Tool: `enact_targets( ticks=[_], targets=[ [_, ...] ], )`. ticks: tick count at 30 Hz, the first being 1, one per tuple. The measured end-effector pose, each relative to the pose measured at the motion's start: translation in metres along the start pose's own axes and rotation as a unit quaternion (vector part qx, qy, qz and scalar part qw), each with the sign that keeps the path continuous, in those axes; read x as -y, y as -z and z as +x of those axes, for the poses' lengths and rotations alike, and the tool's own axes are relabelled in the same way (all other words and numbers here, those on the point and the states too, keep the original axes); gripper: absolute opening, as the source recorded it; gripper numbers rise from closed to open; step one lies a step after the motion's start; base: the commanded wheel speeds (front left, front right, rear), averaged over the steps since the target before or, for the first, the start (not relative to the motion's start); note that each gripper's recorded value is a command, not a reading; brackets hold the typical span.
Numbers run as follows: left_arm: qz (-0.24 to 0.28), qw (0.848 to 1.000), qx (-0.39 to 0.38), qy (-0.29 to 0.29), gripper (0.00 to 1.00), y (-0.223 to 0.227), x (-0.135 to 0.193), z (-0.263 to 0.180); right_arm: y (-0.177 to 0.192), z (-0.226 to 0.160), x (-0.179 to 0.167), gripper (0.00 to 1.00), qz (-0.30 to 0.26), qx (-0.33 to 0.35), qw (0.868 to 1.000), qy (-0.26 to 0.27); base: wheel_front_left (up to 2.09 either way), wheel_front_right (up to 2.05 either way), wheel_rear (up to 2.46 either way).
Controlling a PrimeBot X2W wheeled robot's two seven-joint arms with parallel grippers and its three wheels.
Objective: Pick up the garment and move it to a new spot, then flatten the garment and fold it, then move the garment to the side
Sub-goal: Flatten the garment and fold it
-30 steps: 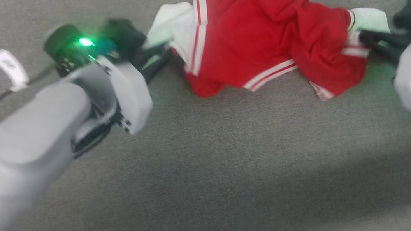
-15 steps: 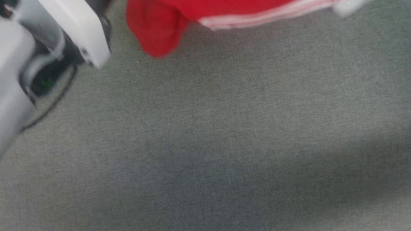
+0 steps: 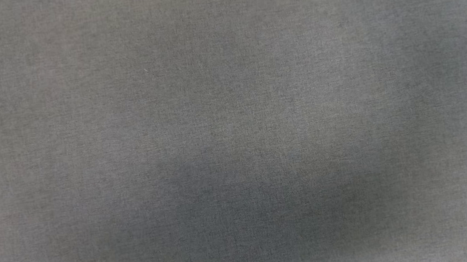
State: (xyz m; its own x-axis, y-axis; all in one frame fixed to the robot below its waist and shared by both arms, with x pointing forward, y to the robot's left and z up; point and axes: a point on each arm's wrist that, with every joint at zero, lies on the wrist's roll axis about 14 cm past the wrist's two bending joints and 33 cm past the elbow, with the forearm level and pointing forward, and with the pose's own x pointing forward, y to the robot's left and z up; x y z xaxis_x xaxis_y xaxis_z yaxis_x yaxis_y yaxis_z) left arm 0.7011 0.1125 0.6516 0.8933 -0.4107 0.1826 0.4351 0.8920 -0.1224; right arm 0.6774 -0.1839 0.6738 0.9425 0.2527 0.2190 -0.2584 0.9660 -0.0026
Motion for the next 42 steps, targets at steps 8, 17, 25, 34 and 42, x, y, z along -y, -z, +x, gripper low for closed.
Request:
enact_targets(
  ticks=[8, 17, 25, 34, 42],
  targets=[
    [-0.010, 0.999, -0.045, 0.025, 0.00, 0.037, 0.016, -0.026, 0.030, -0.009, -0.017, 0.00, -0.009, -0.050, 0.999, -0.020, 0.00, 0.00, 0.00],
    [-0.057, 0.986, -0.142, 0.060, 0.00, 0.106, 0.036, -0.099, 0.100, -0.082, -0.032, 0.00, -0.011, -0.167, 0.983, -0.073, 0.00, 0.00, 0.00],
    [-0.071, 0.972, -0.202, 0.093, 0.00, 0.150, 0.061, -0.153, 0.136, -0.156, -0.030, 0.00, 0.013, -0.235, 0.969, -0.076, 0.00, 0.00, 0.00],
    [-0.116, 0.940, -0.296, 0.126, 0.00, 0.199, 0.093, -0.215, 0.173, -0.228, -0.039, 0.00, 0.048, -0.312, 0.946, -0.067, 0.00, 0.00, 0.00],
    [-0.061, 0.915, -0.370, 0.146, 0.00, 0.233, 0.094, -0.233, 0.195, -0.247, -0.060, 0.00, 0.022, -0.352, 0.932, -0.085, 0.00, 0.00, 0.00]
  ],
)
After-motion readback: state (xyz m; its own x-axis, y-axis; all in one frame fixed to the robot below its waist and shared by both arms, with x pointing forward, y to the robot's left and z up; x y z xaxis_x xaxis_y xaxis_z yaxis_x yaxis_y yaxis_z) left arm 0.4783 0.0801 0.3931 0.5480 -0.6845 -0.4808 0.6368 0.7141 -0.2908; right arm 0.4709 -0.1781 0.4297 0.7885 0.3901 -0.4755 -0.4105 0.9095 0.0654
